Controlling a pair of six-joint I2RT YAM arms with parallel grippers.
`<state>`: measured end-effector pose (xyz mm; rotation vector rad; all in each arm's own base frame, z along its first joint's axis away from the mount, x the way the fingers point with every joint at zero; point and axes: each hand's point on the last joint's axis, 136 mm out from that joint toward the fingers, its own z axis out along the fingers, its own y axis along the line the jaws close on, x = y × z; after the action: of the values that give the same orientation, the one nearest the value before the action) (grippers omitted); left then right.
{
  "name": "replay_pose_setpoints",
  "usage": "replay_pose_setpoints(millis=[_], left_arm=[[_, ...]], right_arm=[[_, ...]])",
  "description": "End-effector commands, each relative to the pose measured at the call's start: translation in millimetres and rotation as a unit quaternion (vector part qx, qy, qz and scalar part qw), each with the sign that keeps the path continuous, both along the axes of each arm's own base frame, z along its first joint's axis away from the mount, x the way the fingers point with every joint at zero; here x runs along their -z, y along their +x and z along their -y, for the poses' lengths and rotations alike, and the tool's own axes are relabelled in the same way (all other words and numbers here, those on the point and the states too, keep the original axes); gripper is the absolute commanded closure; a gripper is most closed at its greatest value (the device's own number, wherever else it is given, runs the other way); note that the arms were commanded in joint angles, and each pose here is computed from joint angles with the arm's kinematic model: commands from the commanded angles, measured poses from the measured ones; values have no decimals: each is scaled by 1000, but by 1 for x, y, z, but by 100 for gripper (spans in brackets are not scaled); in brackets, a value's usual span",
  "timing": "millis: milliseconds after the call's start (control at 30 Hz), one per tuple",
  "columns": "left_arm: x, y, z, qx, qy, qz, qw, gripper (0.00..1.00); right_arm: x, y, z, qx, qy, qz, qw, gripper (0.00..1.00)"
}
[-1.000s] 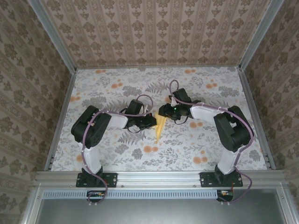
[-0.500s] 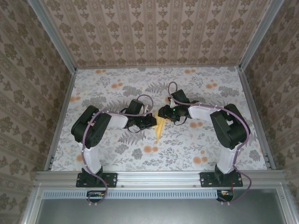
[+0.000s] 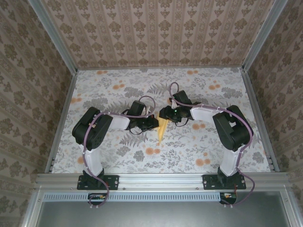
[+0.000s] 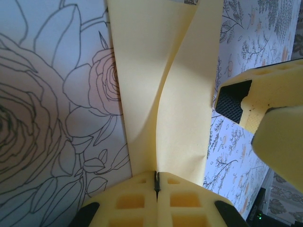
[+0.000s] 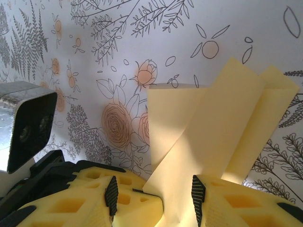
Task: Fold a paper plane with a square sheet of paper (fold left side to right side)
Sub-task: Fold the wing for the fifth time at the center of the table.
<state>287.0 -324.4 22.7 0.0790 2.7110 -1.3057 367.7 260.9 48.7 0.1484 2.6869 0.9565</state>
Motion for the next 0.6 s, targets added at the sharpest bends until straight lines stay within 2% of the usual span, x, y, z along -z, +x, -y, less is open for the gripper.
replay_pose_setpoints(millis=[0, 567], left_arm=[[23, 0, -13, -9, 44, -9, 999, 100], [27, 0, -14, -10, 48, -13, 999, 100]], right_arm=[[6, 2, -3, -8, -10, -4, 1000, 52], [33, -11, 15, -2, -66, -40, 997, 52]])
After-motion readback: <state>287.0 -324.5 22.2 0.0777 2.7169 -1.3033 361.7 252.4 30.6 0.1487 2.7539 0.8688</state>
